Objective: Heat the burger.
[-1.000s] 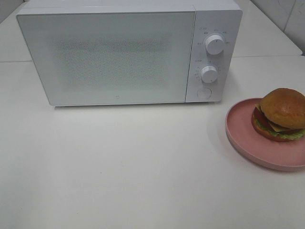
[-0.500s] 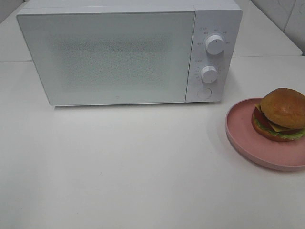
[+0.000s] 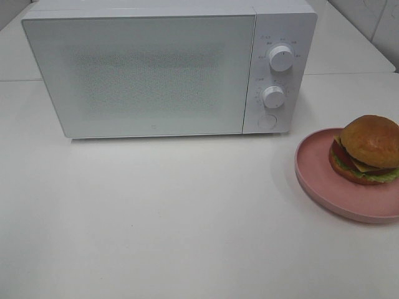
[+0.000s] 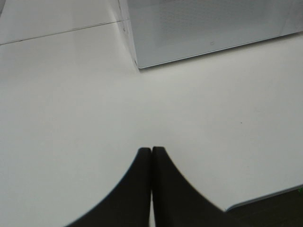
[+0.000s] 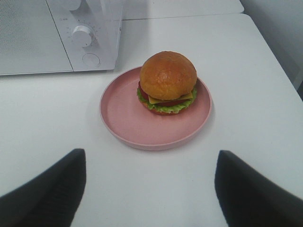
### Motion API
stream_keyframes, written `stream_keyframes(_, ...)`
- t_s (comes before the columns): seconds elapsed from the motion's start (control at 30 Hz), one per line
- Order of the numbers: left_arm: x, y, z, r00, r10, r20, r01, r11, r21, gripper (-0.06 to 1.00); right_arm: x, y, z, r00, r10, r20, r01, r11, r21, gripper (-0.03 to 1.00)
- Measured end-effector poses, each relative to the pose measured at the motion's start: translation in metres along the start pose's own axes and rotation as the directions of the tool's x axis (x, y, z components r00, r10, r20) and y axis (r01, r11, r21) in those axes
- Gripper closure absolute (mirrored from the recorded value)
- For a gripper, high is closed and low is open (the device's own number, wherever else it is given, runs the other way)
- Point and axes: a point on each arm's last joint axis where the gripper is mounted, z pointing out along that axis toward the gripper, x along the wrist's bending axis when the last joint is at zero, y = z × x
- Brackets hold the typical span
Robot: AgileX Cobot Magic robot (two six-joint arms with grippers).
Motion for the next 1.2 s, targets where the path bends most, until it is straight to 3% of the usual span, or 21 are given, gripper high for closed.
stream_keyframes(0.27,-0.0008,-0.0012,-0.0019,0.999,-0.017,-0.044,0.017,1.0,-0.016,0.94,0.0,0.0,0.0,1.0,0.0,0.0,0.0,1.0,0.0,0.25)
stream_keyframes(1.2,-0.0007,-0.0016,-0.0025,1.0,0.004,-0.001,-0.004,1.0,-0.019,0.94,-0.0001,0.0,0.0,1.0,-0.005,-0.01,0.005,1.0,0.0,0.25)
